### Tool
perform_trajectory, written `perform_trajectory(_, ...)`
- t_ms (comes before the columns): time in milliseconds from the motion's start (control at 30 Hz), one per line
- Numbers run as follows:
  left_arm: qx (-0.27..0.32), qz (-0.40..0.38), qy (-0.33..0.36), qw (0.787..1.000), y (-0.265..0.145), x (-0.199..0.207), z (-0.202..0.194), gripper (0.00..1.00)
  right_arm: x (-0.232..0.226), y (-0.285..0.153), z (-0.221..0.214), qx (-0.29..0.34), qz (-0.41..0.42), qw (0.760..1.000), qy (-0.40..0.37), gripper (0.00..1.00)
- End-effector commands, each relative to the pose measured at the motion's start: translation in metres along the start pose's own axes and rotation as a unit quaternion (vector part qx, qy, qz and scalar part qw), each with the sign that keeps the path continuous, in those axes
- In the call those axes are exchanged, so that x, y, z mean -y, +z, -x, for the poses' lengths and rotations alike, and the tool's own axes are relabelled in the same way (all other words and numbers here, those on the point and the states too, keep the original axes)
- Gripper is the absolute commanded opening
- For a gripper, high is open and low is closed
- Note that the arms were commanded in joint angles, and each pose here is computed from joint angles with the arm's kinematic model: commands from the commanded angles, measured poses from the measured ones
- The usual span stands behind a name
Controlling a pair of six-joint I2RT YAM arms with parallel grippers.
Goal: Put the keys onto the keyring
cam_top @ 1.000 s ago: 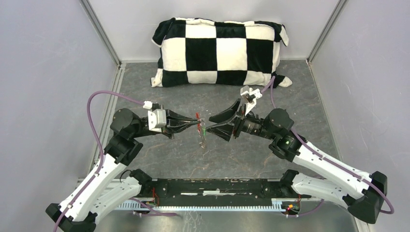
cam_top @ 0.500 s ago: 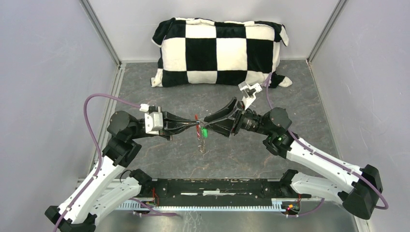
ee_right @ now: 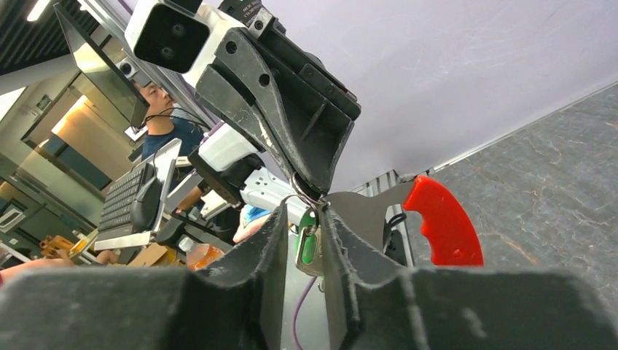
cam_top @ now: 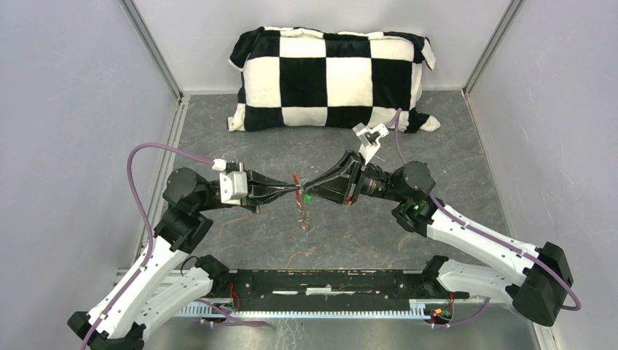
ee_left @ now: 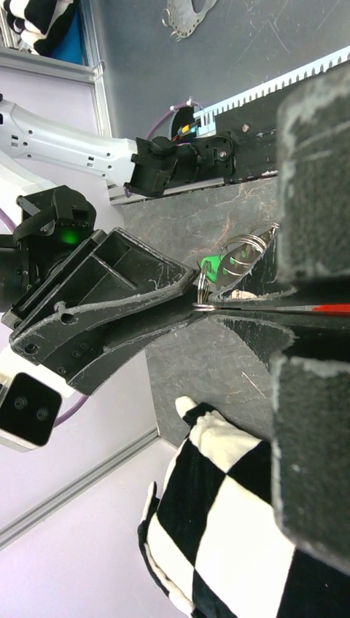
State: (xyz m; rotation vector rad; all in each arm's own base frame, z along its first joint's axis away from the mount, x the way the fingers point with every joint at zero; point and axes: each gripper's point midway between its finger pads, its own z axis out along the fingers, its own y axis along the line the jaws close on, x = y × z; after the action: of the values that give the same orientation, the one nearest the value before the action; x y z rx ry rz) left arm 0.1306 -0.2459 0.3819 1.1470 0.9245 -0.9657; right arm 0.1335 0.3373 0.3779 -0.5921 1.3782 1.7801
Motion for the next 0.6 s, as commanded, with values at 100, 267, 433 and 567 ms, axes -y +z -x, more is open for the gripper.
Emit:
perform_trajectory(100, 0.006, 0.001, 0.036, 0.999, -0.001, -0.002, 0.006, 0.02, -0.011, -0.001, 0.006, 0.005, 0.021, 1.000, -0.010, 0.12)
perform_trajectory(267, 0.006, 0.002, 0.037, 0.999, 0.000, -0.003, 0.006, 0.02, -0.007, -0.005, 0.005, -0.001, 0.007, 1.000, -0.015, 0.05)
perform_trajectory(433, 0.008, 0.002, 0.040, 0.999, 0.000, -0.003, 0.008, 0.02, 0.000, -0.008, 0.001, -0.011, -0.010, 1.000, -0.020, 0.00)
perform_trajectory(567, 0.013, -0.001, 0.039, 0.999, 0.000, -0.002, 0.011, 0.02, 0.002, -0.008, -0.006, -0.027, -0.011, 0.999, -0.014, 0.00)
